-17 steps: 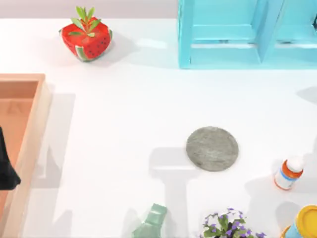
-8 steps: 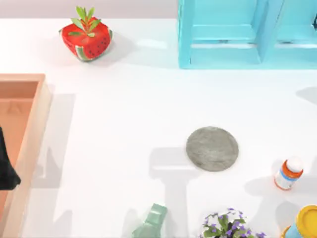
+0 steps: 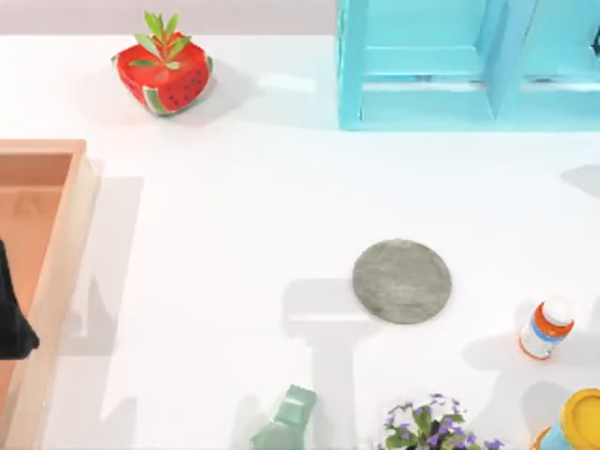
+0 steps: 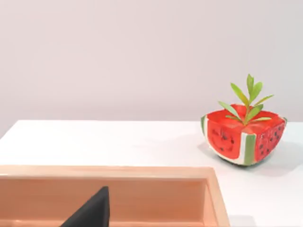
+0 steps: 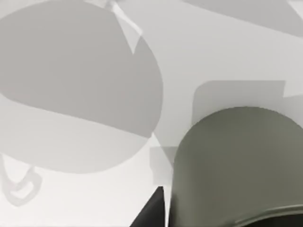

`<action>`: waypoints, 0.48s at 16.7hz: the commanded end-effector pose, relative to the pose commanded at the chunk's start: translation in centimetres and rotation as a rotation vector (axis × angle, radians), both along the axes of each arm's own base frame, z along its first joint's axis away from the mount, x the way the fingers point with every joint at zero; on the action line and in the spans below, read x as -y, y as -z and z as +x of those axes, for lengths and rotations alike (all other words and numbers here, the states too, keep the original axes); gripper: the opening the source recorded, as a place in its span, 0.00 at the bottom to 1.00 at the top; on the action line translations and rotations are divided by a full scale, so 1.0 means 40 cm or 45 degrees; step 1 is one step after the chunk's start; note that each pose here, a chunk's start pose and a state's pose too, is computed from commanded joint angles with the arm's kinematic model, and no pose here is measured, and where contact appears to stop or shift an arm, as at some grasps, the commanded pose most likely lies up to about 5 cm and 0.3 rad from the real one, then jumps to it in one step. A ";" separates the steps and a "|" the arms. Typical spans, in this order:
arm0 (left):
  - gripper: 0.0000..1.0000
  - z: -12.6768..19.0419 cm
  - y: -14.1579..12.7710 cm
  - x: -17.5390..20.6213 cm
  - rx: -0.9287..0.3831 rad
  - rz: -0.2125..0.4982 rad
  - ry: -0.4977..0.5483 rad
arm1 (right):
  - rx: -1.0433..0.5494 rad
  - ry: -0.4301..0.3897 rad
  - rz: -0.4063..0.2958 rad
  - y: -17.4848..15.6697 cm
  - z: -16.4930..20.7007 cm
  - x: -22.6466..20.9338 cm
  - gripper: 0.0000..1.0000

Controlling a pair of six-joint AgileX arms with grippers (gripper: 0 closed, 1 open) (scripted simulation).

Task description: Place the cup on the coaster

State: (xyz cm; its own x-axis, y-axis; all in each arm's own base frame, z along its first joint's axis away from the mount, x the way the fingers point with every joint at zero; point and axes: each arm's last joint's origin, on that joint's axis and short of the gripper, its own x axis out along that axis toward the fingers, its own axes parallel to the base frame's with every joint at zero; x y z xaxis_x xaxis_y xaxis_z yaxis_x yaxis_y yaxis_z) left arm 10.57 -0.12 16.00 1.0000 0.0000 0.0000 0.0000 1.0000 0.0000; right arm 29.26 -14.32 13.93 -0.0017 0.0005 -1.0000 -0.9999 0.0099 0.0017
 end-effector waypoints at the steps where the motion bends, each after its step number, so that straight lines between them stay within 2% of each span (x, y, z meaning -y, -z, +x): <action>1: 1.00 0.000 0.000 0.000 0.000 0.000 0.000 | 0.000 0.000 0.000 0.000 0.000 0.000 0.25; 4: 1.00 0.000 0.000 0.000 0.000 0.000 0.000 | 0.000 0.000 0.000 0.000 0.000 0.000 0.02; 8: 1.00 0.000 0.000 0.000 0.000 0.000 0.000 | 0.000 0.000 0.000 0.000 0.000 0.000 0.00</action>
